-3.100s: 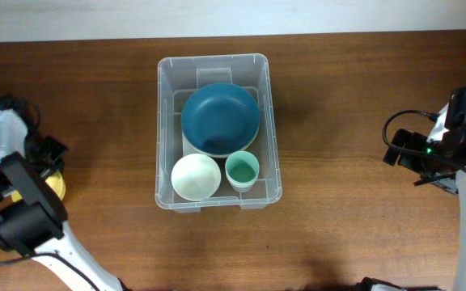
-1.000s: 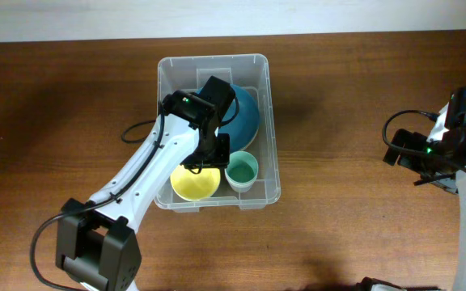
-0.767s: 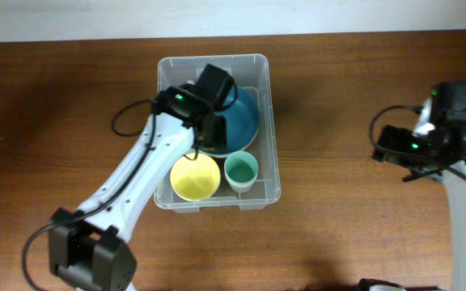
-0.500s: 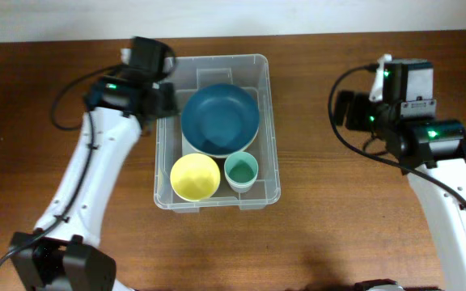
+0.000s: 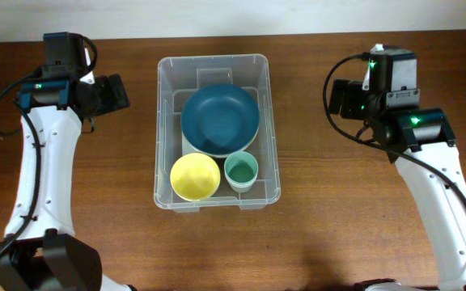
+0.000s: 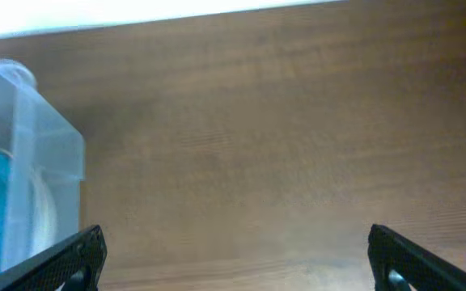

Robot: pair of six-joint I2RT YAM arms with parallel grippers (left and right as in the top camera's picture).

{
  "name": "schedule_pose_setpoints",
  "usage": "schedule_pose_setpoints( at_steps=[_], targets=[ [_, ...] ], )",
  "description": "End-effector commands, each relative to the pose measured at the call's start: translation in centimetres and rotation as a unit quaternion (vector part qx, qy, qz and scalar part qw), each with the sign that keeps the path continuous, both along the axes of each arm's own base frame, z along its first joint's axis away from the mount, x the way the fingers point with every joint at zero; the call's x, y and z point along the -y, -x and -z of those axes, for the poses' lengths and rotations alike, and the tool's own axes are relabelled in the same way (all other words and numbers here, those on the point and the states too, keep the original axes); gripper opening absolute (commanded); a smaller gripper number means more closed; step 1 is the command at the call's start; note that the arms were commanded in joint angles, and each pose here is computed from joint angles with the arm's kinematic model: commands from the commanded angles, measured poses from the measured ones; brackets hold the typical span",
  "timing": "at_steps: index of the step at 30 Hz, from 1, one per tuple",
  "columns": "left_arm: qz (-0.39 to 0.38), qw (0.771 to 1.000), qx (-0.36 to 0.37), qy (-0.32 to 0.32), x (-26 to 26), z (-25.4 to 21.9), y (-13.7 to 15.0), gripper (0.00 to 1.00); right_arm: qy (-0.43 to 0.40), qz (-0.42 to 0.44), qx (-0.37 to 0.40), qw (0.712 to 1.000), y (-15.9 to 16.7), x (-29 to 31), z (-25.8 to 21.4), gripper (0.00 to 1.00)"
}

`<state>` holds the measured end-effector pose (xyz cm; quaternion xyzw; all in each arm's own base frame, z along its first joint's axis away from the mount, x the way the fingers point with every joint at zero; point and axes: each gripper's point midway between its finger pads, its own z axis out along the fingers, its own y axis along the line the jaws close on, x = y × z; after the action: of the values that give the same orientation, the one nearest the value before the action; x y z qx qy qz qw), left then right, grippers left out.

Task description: Pack container

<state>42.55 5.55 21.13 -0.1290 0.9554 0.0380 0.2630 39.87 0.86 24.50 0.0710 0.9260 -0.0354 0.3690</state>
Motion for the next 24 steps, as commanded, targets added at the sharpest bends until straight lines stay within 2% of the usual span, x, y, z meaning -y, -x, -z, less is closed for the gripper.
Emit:
schedule_pose_setpoints(
  at_steps=[1,7,10,13,18,24],
  targets=[
    [0.081,0.997,0.007,0.010,1.2,-1.6,0.8,0.99,0.011,0.004,0.015,1.000,1.5,0.3,-2.0,0.99],
    [0.103,0.994,0.047,-0.002,1.8,-4.1,3.5,0.99,-0.018,0.029,0.056,0.998,5.2,0.7,-4.8,0.99],
    [0.125,0.985,0.117,-0.010,2.8,-5.1,6.7,0.99,-0.025,0.030,0.096,0.995,9.4,1.2,-5.4,0.99],
    [0.134,0.976,0.173,-0.013,3.7,-5.0,10.4,1.00,-0.028,0.031,0.122,0.992,13.3,1.7,-3.7,0.99],
    [0.121,0.964,0.235,-0.014,4.3,-3.0,15.9,0.99,-0.032,0.030,0.153,0.987,17.9,2.2,0.3,0.99],
    [0.121,0.965,0.232,-0.014,4.6,-1.3,18.1,0.99,-0.045,0.014,0.148,0.988,19.0,1.6,2.5,0.99]
  ],
)
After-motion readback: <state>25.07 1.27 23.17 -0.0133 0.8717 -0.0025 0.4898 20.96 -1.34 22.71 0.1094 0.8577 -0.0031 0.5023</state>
